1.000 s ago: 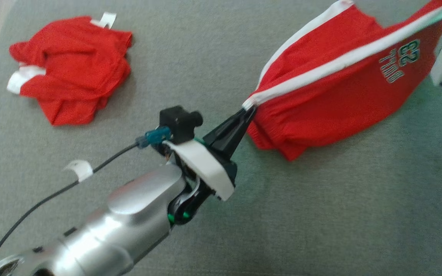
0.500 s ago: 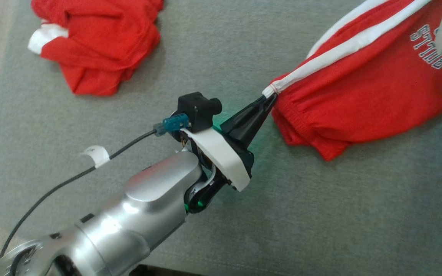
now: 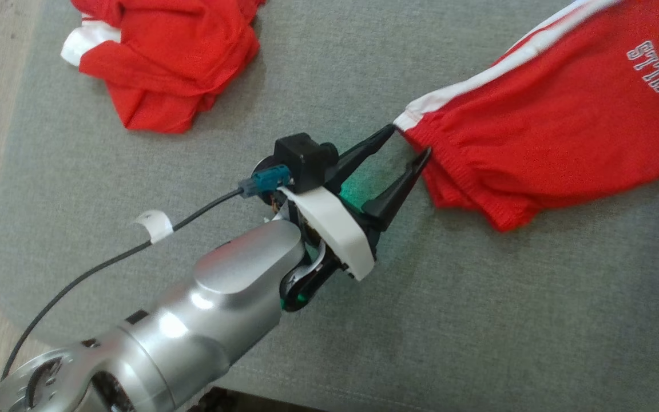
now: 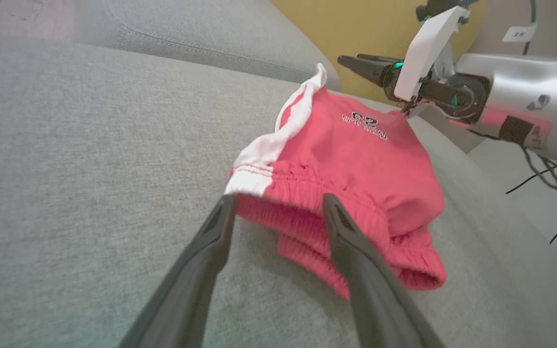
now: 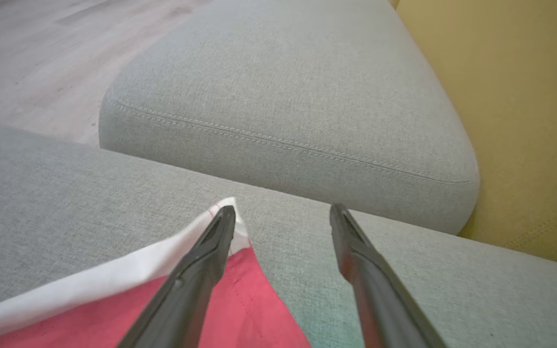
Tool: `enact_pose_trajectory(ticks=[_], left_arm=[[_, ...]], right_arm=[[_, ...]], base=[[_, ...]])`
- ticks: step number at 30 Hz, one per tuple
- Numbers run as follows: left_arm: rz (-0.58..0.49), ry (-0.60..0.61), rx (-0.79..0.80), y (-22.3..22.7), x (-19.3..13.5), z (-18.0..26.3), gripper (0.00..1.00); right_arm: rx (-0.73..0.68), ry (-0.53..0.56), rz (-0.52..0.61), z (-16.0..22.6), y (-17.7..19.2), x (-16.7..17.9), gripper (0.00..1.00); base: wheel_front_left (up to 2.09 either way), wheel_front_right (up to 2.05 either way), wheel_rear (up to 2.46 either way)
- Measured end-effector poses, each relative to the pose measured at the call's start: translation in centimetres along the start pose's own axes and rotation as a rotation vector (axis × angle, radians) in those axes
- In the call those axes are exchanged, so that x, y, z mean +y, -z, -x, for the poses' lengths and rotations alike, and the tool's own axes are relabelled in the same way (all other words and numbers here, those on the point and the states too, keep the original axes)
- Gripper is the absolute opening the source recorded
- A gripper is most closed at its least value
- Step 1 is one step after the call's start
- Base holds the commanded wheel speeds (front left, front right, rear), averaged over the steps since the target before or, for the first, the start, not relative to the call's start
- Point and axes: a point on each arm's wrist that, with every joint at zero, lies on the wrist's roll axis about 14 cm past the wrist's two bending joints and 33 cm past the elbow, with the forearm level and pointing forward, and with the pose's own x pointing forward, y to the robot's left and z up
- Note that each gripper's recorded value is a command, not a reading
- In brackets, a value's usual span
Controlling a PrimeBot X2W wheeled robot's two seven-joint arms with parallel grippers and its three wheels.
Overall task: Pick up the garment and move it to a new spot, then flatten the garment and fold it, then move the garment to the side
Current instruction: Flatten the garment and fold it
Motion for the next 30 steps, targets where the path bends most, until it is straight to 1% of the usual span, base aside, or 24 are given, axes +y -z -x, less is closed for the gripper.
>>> enact_pose_trajectory(ticks=[2,4,6,8,10,12,13,14,15,17,19,22,24,30], left_arm=[[-0.027,-0.005,0.011,0.3,0.1,0.2,1.00],[-0.039,-0.008,0.005,0.1,0.1,0.4,1.00],[-0.056,-0.017,-0.016,-0.6,0.1,0.7,1.00],[-0.044,-0.050,-0.059,-1.7,0.7,1.2,1.00],[-0.059,-0.114,-0.095,-2.7,1.9,2.3,1.00],[-0.080,-0.177,-0.164,-4.8,3.1,3.5,1.00],[-0.080,-0.177,-0.164,-4.8,3.1,3.5,1.00],[-0.137,-0.226,-0.243,-7.3,3.6,4.8,1.00],[-0.169,-0.245,-0.278,-8.4,3.7,5.4,1.00],[-0.262,-0.283,-0.332,-9.9,3.4,6.6,1.00],[-0.309,-0.319,-0.393,-11.1,2.9,7.8,1.00],[-0.330,-0.350,-0.456,-11.6,2.0,9.2,1.00],[-0.340,-0.371,-0.478,-11.4,1.6,10.2,1.00],[-0.292,-0.414,-0.500,-9.5,1.2,12.1,1.00]], right_arm=[[-0.019,0.013,-0.029,0.4,-0.3,-0.4,1.00],[-0.055,0.017,-0.040,1.0,-1.2,-0.4,1.00],[-0.089,0.026,-0.079,1.7,-2.2,-0.4,1.00],[-0.117,0.031,-0.134,2.7,-3.0,-0.4,1.00],[-0.179,0.028,-0.149,3.8,-4.7,0.0,1.00],[-0.253,0.021,-0.178,5.1,-6.9,0.5,1.00],[-0.253,0.021,-0.178,5.1,-6.9,0.5,1.00],[-0.320,0.003,-0.186,6.5,-9.1,1.4,1.00],[-0.347,-0.007,-0.186,7.3,-9.9,1.8,1.00],[-0.382,-0.026,-0.193,8.9,-10.6,2.7,1.00],[-0.436,-0.030,-0.235,10.9,-11.0,2.9,1.00],[-0.492,-0.039,-0.269,14.0,-10.3,3.0,1.00],[-0.508,-0.048,-0.297,16.1,-9.0,3.5,1.00],[-0.516,-0.031,-0.385,21.9,-4.2,4.2,1.00]], base=[[0.00,0.00,0.00],[0.00,0.00,0.00],[0.00,0.00,0.00],[0.00,0.00,0.00],[0.00,0.00,0.00],[0.00,0.00,0.00],[0.00,0.00,0.00],[0.00,0.00,0.00],[0.00,0.00,0.00],[0.00,0.00,0.00],[0.00,0.00,0.00],[0.00,0.00,0.00],[0.00,0.00,0.00],[0.00,0.00,0.00]])
